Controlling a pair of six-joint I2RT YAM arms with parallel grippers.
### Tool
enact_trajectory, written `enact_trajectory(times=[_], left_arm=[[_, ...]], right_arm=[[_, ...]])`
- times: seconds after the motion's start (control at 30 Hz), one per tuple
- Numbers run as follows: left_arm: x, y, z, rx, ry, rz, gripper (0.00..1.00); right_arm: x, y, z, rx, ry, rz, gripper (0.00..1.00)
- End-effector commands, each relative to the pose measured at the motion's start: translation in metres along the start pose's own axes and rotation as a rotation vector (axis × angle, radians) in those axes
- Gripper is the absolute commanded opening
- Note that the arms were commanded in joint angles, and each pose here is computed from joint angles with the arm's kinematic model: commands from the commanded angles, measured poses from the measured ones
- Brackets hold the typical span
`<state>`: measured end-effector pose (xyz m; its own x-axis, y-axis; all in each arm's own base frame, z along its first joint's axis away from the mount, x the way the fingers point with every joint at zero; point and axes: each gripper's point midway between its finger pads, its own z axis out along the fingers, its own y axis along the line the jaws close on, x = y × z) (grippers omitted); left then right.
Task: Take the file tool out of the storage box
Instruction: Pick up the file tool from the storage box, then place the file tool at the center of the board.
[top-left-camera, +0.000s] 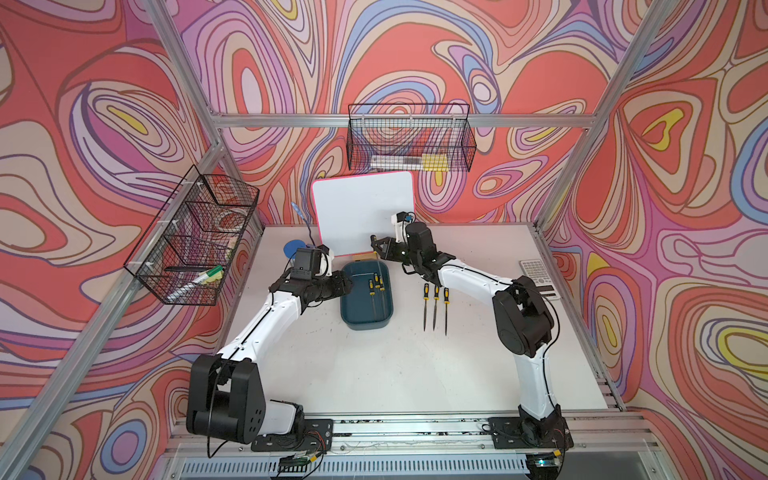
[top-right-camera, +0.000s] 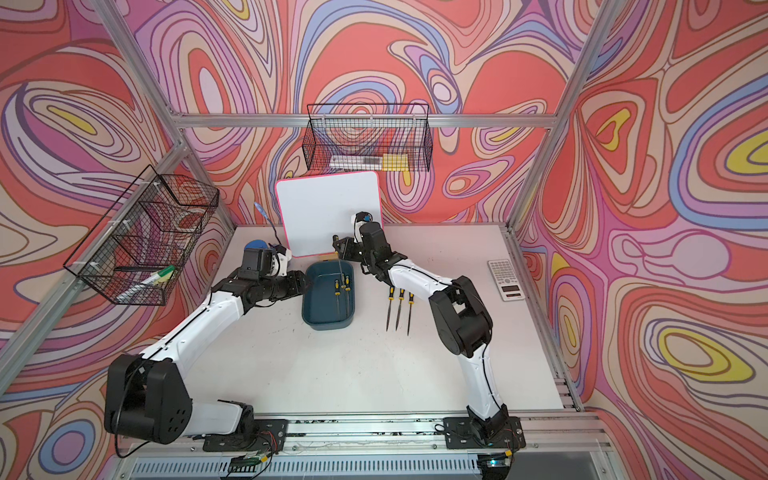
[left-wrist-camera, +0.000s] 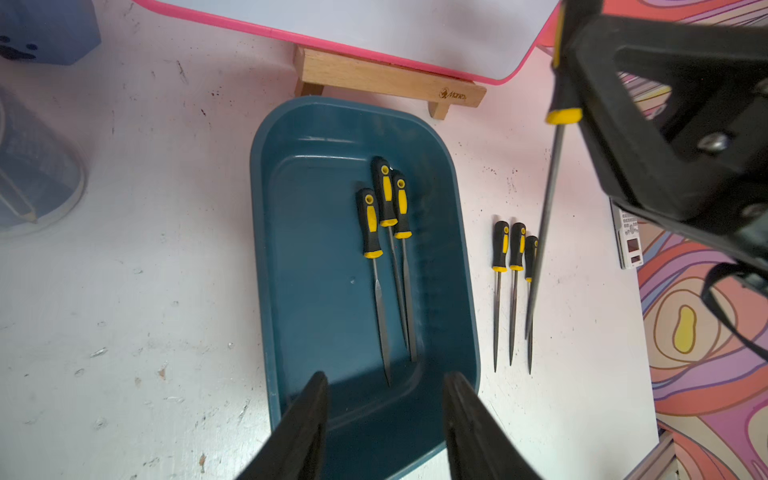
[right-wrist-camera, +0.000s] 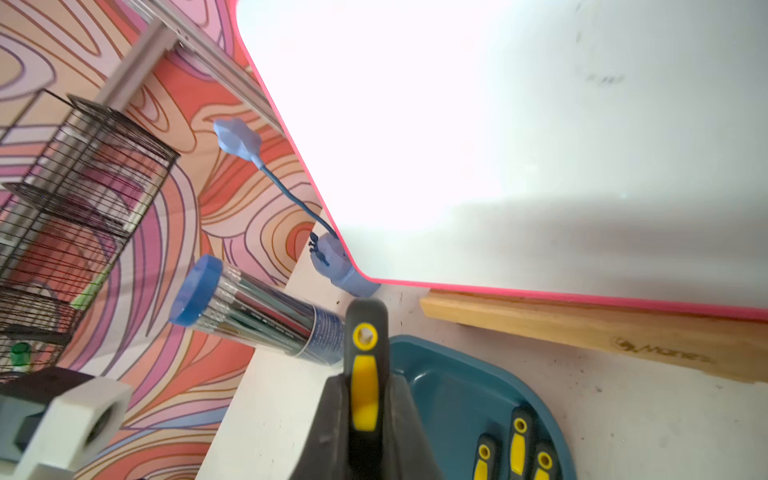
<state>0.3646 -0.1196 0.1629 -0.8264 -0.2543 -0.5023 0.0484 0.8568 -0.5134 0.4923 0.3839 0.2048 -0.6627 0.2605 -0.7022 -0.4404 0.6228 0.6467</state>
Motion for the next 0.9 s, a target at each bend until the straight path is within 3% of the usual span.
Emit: enact_trajectory(times=[0.0, 0.07, 0.2, 0.37, 0.63, 0.87], left_arm=[[-0.009, -0.015, 0.000, 0.052, -0.007, 0.015, 0.50], [-0.008, -0.026, 0.004, 0.087, 0.012, 0.030, 0.50], [0.006, -0.064, 0.024, 0.191, 0.098, 0.069, 0.51], [0.045, -0.115, 0.054, 0.309, 0.221, 0.124, 0.51], [0.078, -0.188, 0.093, 0.350, 0.280, 0.212, 0.52], [0.103, -0.205, 0.115, 0.345, 0.343, 0.224, 0.52]], right_arm=[[0.009, -0.007, -0.016, 0.024, -0.011, 0.010, 0.03], [0.009, -0.028, -0.036, 0.119, -0.021, 0.006, 0.02], [0.024, -0.084, -0.091, 0.446, 0.034, -0.067, 0.00], [0.042, -0.131, -0.158, 0.672, 0.108, -0.121, 0.00], [0.084, -0.186, -0.204, 0.815, 0.210, -0.063, 0.00], [0.110, -0.219, -0.210, 0.865, 0.271, -0.029, 0.00]])
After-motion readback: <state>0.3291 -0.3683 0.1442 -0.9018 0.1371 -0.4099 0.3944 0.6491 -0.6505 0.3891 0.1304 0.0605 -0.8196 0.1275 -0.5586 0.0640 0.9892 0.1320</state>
